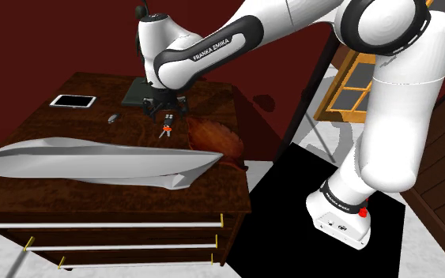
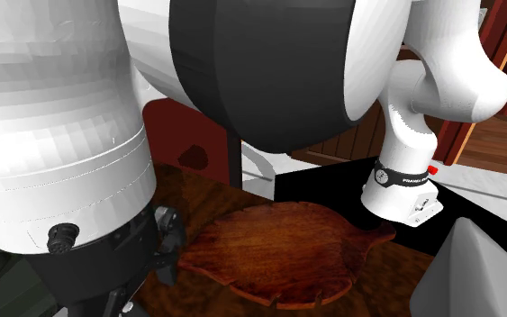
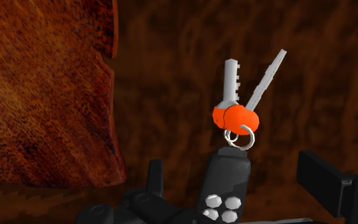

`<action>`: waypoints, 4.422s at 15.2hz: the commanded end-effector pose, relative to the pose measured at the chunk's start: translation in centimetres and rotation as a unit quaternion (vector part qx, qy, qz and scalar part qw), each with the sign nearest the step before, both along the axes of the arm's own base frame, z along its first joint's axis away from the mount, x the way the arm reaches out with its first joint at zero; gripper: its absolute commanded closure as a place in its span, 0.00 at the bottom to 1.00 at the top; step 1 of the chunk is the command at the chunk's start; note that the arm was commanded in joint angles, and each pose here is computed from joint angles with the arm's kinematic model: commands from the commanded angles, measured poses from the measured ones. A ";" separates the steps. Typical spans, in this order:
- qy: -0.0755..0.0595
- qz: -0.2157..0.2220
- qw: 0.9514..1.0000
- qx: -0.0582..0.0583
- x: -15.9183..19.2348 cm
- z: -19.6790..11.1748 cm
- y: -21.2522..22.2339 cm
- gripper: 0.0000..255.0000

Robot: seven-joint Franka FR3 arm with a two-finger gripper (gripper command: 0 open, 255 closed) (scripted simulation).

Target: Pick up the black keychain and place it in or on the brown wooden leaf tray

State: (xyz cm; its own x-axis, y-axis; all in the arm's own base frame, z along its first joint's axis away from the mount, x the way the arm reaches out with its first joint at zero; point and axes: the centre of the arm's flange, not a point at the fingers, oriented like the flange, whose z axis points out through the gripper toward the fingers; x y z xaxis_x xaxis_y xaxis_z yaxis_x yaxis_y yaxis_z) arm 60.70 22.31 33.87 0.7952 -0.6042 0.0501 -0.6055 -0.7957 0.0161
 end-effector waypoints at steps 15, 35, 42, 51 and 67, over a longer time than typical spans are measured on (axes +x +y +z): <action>0.000 0.000 1.000 0.000 0.0 1.0 0.0 1.00; 0.000 0.000 1.000 0.000 -2.5 10.4 -0.7 1.00; 0.000 0.000 1.000 0.000 -11.4 11.1 -3.2 1.00; 0.000 0.000 1.000 0.000 -19.3 10.0 -5.4 1.00; 0.000 0.000 1.000 0.000 -19.3 3.3 -5.4 1.00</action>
